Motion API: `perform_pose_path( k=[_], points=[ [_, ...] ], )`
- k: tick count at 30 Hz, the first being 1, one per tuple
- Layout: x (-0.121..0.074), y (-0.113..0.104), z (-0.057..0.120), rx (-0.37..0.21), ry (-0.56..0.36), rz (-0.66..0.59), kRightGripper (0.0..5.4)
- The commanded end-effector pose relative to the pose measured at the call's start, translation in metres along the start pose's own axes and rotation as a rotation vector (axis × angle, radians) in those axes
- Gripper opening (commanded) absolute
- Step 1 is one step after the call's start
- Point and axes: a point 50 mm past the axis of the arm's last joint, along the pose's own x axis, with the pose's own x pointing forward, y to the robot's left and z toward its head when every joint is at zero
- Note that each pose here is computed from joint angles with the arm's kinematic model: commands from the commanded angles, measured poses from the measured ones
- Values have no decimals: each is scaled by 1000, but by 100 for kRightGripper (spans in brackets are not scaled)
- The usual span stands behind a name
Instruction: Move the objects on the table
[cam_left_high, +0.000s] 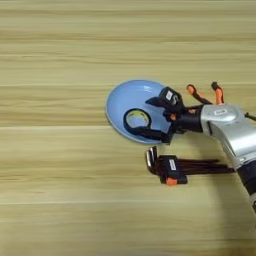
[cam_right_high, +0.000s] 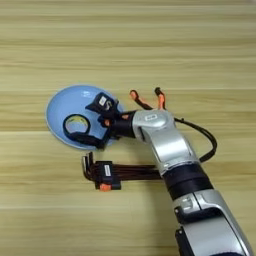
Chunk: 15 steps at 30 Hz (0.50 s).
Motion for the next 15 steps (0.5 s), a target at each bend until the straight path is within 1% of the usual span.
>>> perform_pose_path(
  k=[1,15],
  points=[
    [-6,-13,23,-93,-34,-51,538],
    [-2,-14,18,-88,-2,-60,538]
  ],
)
